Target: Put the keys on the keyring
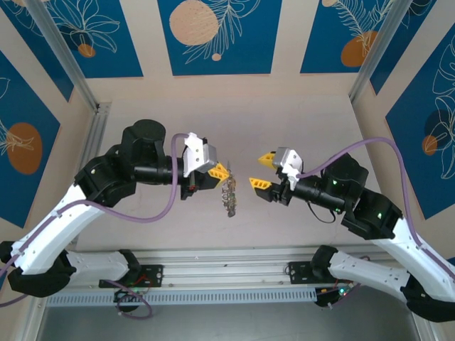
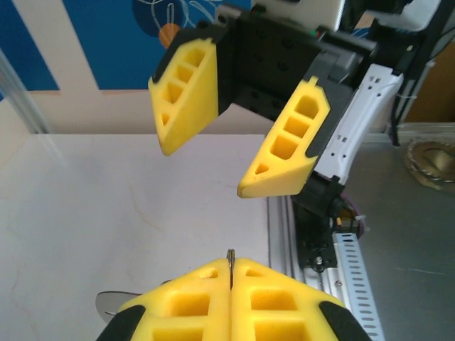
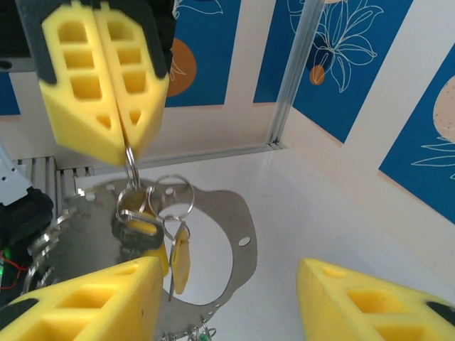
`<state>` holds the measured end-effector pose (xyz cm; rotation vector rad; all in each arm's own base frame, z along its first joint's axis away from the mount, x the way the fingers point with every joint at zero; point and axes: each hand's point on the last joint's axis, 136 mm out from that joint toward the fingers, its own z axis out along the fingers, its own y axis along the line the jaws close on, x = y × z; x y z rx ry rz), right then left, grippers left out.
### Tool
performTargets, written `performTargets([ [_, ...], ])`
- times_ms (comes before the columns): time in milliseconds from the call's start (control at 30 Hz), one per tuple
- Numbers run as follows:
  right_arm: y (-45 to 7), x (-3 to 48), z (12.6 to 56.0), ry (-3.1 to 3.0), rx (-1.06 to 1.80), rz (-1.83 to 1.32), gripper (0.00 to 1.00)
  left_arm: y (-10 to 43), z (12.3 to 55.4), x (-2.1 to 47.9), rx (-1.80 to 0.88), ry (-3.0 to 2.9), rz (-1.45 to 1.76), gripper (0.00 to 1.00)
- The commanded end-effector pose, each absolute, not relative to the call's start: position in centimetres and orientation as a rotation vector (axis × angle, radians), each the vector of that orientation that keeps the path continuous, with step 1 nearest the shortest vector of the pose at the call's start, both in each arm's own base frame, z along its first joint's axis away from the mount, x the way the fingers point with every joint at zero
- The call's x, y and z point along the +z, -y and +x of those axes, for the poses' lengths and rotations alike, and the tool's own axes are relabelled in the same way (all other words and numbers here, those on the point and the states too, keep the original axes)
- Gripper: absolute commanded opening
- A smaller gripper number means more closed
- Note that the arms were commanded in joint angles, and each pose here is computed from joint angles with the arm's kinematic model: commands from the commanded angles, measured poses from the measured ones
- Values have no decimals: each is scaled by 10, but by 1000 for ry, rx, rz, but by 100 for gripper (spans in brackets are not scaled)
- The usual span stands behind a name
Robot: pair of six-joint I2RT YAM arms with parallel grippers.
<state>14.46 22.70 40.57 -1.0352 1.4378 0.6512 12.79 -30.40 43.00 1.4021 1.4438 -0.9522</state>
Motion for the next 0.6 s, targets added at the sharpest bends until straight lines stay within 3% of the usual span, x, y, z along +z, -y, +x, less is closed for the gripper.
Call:
performTargets([
  [0, -224, 409, 134, -1394, 733, -1020, 54, 303, 114, 456, -1071, -1327, 1408, 0],
  [100, -222, 401, 143, -1435, 734, -986, 58, 304, 122, 451, -1066, -1370, 1392, 0],
  [333, -208, 389, 167, -1518, 682, -859, 81, 309, 142, 424, -1108, -1463, 1361, 0],
  [567, -174, 373, 201, -1664, 554, -627, 88, 314, 171, 399, -1173, -1509, 1295, 0],
])
